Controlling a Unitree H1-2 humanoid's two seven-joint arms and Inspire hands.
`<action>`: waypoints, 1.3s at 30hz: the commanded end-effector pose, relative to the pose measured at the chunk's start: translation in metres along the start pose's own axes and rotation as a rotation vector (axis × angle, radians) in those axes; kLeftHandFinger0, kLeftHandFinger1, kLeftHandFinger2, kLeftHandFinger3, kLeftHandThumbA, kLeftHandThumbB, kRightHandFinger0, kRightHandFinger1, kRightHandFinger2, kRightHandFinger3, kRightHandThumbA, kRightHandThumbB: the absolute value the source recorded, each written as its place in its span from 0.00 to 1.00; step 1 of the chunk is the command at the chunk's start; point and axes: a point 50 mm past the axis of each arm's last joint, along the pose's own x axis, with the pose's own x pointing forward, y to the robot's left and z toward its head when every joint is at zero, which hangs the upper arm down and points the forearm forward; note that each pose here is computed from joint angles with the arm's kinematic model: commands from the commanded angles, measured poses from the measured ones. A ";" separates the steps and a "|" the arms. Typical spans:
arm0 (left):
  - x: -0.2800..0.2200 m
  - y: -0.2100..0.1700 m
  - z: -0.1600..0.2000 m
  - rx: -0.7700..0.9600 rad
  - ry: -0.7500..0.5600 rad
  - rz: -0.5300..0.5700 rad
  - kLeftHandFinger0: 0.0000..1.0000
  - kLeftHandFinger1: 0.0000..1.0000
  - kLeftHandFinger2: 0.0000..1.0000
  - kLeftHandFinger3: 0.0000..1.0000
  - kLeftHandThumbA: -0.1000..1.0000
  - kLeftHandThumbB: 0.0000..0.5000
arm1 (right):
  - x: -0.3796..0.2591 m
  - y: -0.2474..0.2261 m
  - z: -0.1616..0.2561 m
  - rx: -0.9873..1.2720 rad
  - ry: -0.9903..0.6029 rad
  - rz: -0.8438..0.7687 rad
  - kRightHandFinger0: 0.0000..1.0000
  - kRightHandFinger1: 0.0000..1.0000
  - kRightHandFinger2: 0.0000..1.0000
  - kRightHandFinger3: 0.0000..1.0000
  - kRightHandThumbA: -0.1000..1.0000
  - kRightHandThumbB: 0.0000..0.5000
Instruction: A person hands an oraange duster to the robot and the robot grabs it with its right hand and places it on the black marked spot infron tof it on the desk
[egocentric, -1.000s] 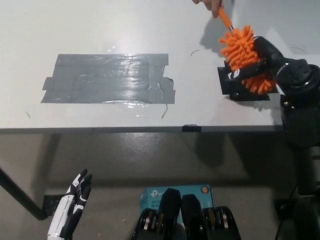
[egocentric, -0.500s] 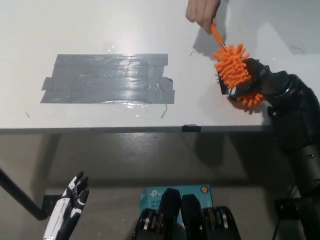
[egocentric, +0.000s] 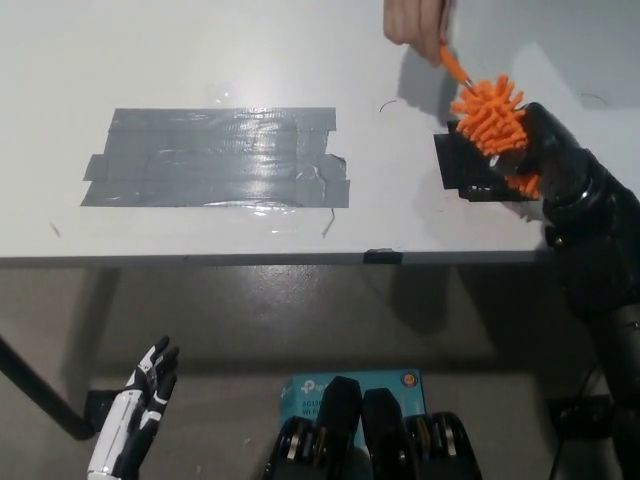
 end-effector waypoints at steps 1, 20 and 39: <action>0.002 0.004 0.007 -0.002 -0.058 -0.011 1.00 1.00 1.00 1.00 0.90 0.47 | -0.019 -0.041 0.044 0.114 -0.190 -0.209 0.00 0.46 0.87 0.96 0.00 0.38; 0.002 0.010 0.007 -0.003 -0.046 -0.001 1.00 1.00 1.00 1.00 0.89 0.41 | -0.087 -0.114 0.075 0.161 -0.394 -0.485 0.01 0.45 0.85 1.00 0.00 0.34; 0.008 0.017 0.011 0.016 -0.058 0.006 0.98 1.00 1.00 1.00 0.86 0.34 | 0.036 -0.085 0.029 0.020 -0.097 -0.226 0.12 0.54 0.81 0.68 0.00 0.47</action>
